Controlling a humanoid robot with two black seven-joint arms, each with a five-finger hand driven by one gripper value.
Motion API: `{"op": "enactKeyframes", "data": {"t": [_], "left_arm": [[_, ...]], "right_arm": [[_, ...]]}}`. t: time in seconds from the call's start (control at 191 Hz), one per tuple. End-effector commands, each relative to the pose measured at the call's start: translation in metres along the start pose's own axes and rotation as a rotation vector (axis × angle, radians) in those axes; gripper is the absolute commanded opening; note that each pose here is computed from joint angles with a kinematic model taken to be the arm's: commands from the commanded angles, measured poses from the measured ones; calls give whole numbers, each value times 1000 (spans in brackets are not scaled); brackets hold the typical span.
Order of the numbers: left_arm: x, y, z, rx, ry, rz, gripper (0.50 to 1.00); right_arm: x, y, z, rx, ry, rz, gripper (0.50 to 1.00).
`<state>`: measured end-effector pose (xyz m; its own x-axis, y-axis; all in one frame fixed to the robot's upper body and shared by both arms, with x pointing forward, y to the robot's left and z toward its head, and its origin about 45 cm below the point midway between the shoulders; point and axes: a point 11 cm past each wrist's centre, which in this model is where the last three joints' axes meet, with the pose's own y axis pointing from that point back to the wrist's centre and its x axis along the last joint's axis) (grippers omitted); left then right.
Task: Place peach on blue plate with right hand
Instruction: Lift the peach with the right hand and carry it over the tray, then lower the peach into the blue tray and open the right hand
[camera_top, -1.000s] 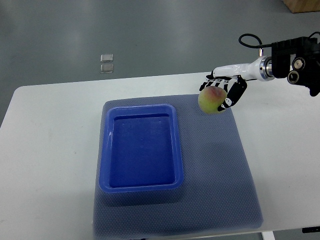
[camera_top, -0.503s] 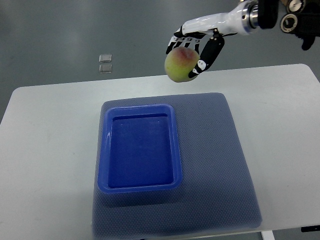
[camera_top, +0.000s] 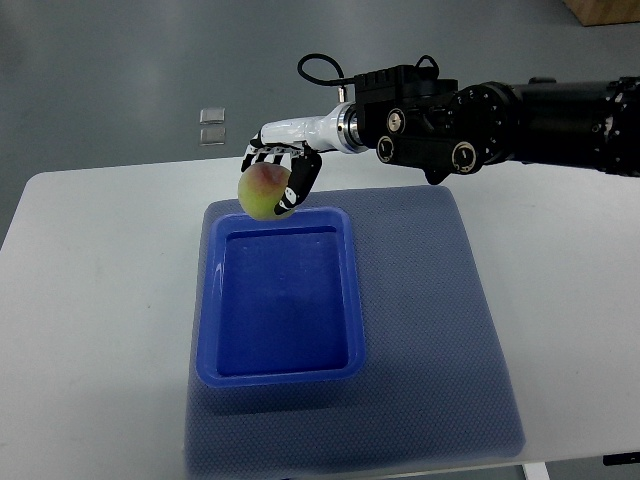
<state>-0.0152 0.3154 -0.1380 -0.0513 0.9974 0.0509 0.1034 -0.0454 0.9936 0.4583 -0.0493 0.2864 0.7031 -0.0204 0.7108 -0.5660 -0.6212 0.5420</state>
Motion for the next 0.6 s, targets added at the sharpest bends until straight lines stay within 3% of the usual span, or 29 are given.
{"op": "enactKeyframes", "data": {"t": [0.0,0.408,0.455,0.529,0.539,0.597], "left_arm": [[-2,0,0,0,-3,-7,1000],[-2,0,0,1,-4,-7,1000],[-3,0,0,1,-6,-8,1000],[-3,0,1,-1,-6,-8,1000],[-3,0,0,1,-6,-9,1000],[-4,0,0,1,-7,-11,1000]], "right_arm": [[-14,-5,17,-19,-31,1,500],[-39,-11,31,-24,-73,-34,500],[-46,-12,34,-29,-69,-47,537],[-49,-12,36,-33,-69,-51,541],[-53,-13,38,-34,-69,-59,564],[-57,-13,40,-36,-75,-66,580]]}}
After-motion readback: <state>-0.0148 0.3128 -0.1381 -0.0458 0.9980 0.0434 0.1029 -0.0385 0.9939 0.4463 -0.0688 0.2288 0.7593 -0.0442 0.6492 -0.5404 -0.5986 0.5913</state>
